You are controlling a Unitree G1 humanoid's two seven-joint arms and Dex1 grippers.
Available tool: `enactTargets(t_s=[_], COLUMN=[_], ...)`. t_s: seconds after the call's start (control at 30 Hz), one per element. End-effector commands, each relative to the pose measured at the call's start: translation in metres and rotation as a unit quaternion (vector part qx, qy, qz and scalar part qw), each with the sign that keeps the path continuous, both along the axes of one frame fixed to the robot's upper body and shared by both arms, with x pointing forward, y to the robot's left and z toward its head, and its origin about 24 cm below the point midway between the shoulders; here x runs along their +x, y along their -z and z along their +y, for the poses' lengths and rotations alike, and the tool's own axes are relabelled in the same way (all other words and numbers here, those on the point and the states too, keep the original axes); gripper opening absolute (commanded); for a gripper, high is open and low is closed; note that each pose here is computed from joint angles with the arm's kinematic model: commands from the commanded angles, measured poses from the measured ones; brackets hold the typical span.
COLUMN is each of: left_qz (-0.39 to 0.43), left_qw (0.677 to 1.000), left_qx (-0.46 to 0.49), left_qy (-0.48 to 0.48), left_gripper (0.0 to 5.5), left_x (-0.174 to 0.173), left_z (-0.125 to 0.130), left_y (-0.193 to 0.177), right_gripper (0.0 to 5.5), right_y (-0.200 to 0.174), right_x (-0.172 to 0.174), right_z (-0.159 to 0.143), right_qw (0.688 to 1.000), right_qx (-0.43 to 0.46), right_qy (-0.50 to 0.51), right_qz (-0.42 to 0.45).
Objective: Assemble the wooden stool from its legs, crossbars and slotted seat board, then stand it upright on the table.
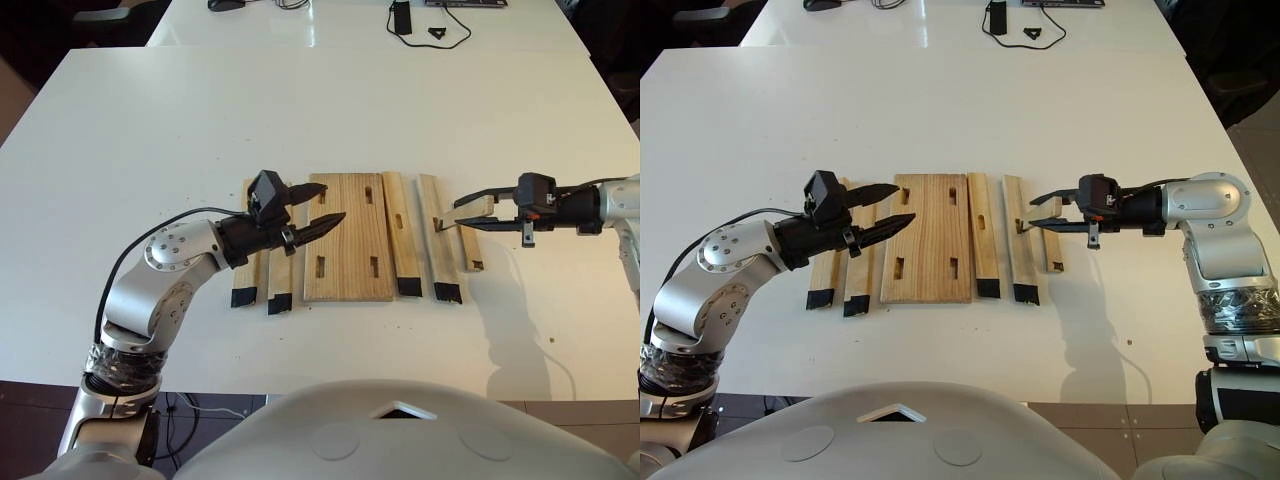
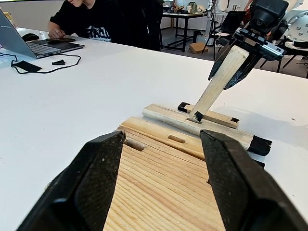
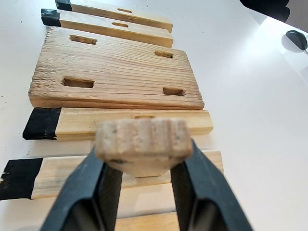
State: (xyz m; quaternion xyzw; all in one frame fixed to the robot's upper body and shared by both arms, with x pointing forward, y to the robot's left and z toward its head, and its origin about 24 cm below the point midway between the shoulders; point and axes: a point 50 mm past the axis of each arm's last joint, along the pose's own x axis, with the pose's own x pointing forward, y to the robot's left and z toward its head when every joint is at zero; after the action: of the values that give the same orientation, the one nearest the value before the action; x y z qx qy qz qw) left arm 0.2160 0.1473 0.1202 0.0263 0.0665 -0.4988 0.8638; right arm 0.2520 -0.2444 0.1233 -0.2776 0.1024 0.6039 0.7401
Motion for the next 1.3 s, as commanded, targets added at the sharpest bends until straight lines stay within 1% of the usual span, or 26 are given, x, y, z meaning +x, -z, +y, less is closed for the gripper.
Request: enactTargets(t_s=[0.03,0.2,0.33,0.43,0.63,0.73,0.87,0.97,1.17,1.3], left_qz=[-0.003,0.002,0.005,0.007,0.009,0.013,0.022,0.026,0.036,0.038], left_qw=[1.000,1.000,1.000,1.000,1.000,1.000,0.999,0.999,0.998,0.998], left_qx=[0.008,0.011,0.010,0.010,0.013,0.015,0.018,0.021,0.025,0.028], left_qy=[0.001,0.001,-0.002,-0.001,0.012,0.016,0.027,0.031,0.043,0.044], left_gripper=[2.89,2.89,2.89,2.89,2.89,2.89,2.89,2.89,2.89,2.89], left_x=[0.000,-0.004,-0.006,-0.006,-0.005,-0.006,-0.010,-0.011,-0.014,-0.015], left_z=[-0.001,-0.002,-0.003,-0.005,-0.009,-0.011,-0.012,-0.013,-0.016,-0.016], left_y=[0.000,0.002,0.004,0.005,0.005,0.007,0.009,0.011,0.014,0.016], right_gripper=[1.29,1.29,1.29,1.29,1.29,1.29,1.29,1.29,1.29,1.29], right_y=[0.013,0.021,0.012,0.010,0.009,0.021,0.054,0.071,0.083,0.090], right_x=[-0.004,-0.016,-0.015,-0.007,0.024,0.025,0.013,0.007,0.007,0.007], right_z=[0.002,-0.001,0.001,0.005,0.015,0.018,0.014,0.014,0.023,0.026], right_qw=[1.000,0.998,0.996,0.994,0.990,0.986,0.976,0.969,0.967,0.968], right_qx=[-0.017,-0.041,-0.039,-0.036,-0.037,-0.050,-0.067,-0.073,-0.044,-0.041], right_qy=[-0.003,-0.021,-0.038,-0.048,-0.054,-0.060,-0.058,-0.058,-0.047,-0.038], right_qz=[0.020,0.050,0.072,0.095,0.126,0.146,0.201,0.229,0.246,0.245])
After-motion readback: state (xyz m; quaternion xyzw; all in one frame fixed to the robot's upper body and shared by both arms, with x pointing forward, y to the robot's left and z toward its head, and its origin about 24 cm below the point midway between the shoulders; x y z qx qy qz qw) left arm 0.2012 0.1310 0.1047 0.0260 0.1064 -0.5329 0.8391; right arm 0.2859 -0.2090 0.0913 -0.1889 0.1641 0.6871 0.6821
